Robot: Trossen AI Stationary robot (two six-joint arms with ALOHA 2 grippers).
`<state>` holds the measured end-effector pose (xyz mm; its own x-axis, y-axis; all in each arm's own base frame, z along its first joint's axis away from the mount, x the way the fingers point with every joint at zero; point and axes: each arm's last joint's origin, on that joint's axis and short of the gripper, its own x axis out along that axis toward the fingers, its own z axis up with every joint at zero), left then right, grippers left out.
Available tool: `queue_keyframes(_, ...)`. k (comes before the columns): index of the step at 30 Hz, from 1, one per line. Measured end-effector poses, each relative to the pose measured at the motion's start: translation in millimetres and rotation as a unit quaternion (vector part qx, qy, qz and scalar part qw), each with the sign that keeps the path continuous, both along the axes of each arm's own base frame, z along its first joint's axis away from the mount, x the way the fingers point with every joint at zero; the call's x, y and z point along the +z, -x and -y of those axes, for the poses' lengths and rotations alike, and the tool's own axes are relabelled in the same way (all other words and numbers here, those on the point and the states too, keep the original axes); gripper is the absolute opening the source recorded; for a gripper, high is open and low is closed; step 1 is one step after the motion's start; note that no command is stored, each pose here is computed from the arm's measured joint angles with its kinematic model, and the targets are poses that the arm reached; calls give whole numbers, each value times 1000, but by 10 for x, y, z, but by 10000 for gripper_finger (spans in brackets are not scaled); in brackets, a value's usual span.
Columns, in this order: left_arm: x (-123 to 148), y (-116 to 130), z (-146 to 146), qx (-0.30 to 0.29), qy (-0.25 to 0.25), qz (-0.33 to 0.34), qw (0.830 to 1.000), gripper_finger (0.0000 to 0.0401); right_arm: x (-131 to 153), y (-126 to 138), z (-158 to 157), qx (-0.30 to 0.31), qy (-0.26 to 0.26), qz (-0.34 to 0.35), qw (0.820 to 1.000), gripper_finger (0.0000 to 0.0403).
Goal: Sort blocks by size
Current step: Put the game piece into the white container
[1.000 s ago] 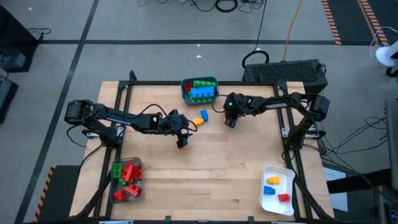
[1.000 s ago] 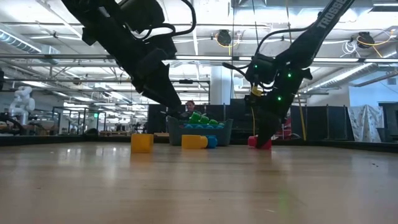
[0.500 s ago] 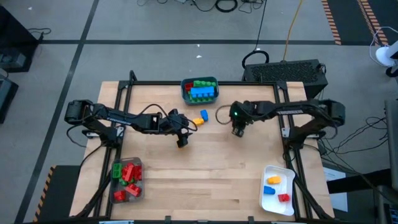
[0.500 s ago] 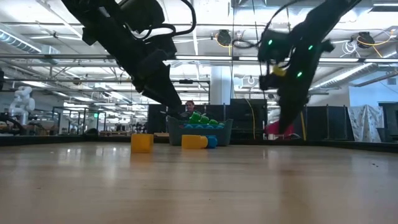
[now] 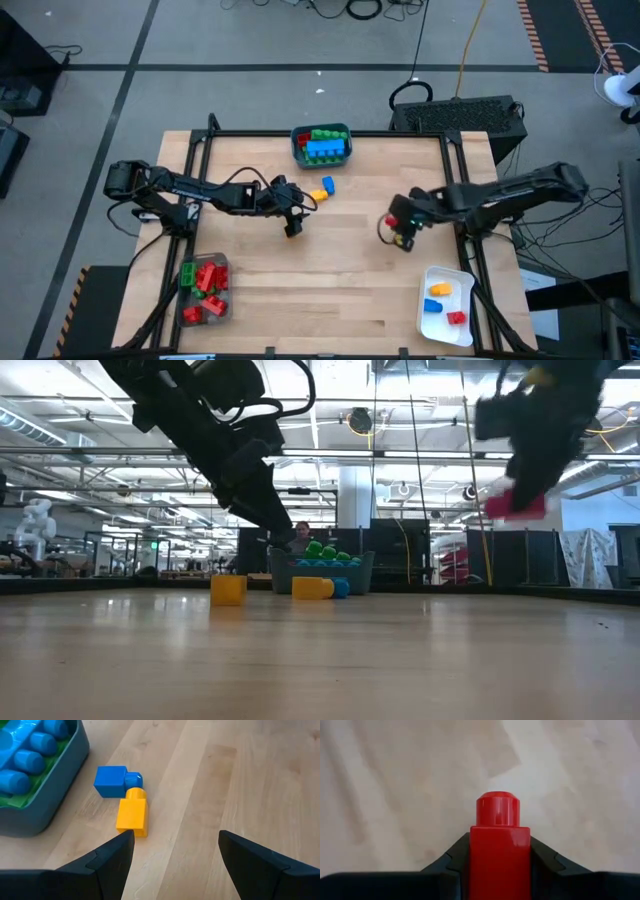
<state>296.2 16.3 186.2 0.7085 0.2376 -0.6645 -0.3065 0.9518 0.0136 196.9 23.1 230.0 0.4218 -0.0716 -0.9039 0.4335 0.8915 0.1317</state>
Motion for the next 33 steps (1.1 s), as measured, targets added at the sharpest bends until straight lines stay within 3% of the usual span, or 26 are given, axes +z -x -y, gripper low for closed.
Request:
queue_keyframes(7,0,0,0,0,0,0,1000,292,157,218,-354,42,-76,33,996,112)
queue_keyframes(20,9,-8,-1,1,-1,6,1000,292,183,521,-902,75,-204,-19,976,112)
queue_keyframes(25,26,-23,-2,1,-2,18,1000,292,212,655,-1115,77,-263,-41,961,114)
queue_keyframes(33,39,-35,-2,1,-2,27,1000,292,136,892,-1280,37,-260,-114,958,122)
